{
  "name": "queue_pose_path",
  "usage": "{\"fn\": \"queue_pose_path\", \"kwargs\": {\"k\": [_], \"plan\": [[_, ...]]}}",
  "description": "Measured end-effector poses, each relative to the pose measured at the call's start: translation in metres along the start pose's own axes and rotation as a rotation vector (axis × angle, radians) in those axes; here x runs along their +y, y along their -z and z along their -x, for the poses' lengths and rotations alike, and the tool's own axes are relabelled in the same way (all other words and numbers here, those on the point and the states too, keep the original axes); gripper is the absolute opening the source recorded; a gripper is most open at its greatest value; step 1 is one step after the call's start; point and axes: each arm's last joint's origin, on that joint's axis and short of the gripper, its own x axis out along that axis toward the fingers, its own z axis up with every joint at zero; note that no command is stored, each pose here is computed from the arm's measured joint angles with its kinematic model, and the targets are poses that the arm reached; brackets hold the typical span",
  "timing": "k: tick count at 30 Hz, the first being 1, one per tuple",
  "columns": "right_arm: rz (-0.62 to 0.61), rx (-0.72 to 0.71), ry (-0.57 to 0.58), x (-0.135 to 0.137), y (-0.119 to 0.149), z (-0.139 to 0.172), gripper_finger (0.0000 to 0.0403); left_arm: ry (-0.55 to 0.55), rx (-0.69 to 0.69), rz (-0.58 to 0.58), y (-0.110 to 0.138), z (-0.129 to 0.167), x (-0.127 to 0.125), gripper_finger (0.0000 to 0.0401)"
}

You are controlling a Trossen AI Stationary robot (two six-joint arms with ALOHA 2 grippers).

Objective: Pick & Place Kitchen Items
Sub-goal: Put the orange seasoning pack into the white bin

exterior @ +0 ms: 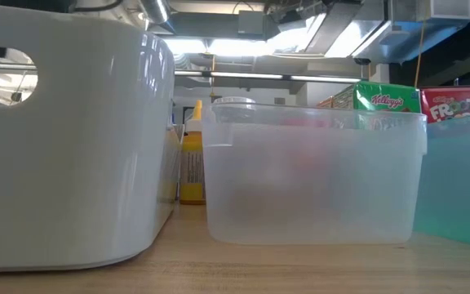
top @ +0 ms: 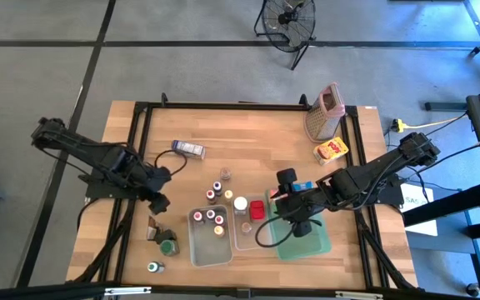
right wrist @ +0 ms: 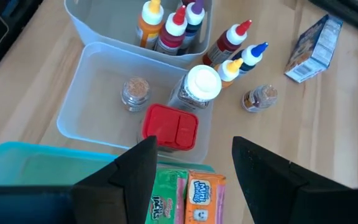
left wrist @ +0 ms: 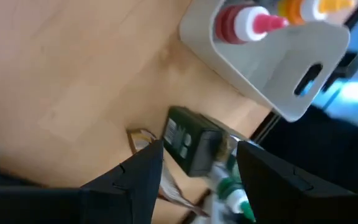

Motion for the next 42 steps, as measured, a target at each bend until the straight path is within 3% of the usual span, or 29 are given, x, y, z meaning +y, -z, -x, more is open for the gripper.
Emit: {"fn": "queue_pose_path", "kwargs": {"k": [7, 11, 14, 21, 31, 42], "plan": [[0.051, 0.0, -0.001, 0.0, 0.0, 0.0, 0.021, -0.002, 0.044, 0.169, 0.007, -0.001, -0.002, 0.0194], [0.063, 0.013, -0.002, 0.002, 0.004, -0.006, 0.021, -0.058, 0.067, 0.221, 0.016, -0.002, 0.001, 0.018], [0.071, 0.029, -0.003, 0.004, 0.009, -0.011, 0.021, -0.118, 0.049, 0.283, 0.025, -0.003, 0.004, 0.0169], [0.116, 0.073, 0.001, 0.002, 0.02, -0.022, 0.021, -0.146, -0.006, 0.365, 0.043, -0.01, 0.0, 0.0151], [0.107, 0.08, -0.111, -0.004, 0.022, -0.026, 0.021, -0.245, -0.044, 0.333, 0.056, -0.03, -0.007, 0.0148], [0.086, 0.079, -0.129, -0.003, 0.022, -0.025, 0.021, -0.336, -0.069, 0.369, 0.056, -0.049, -0.012, 0.0146]]}}
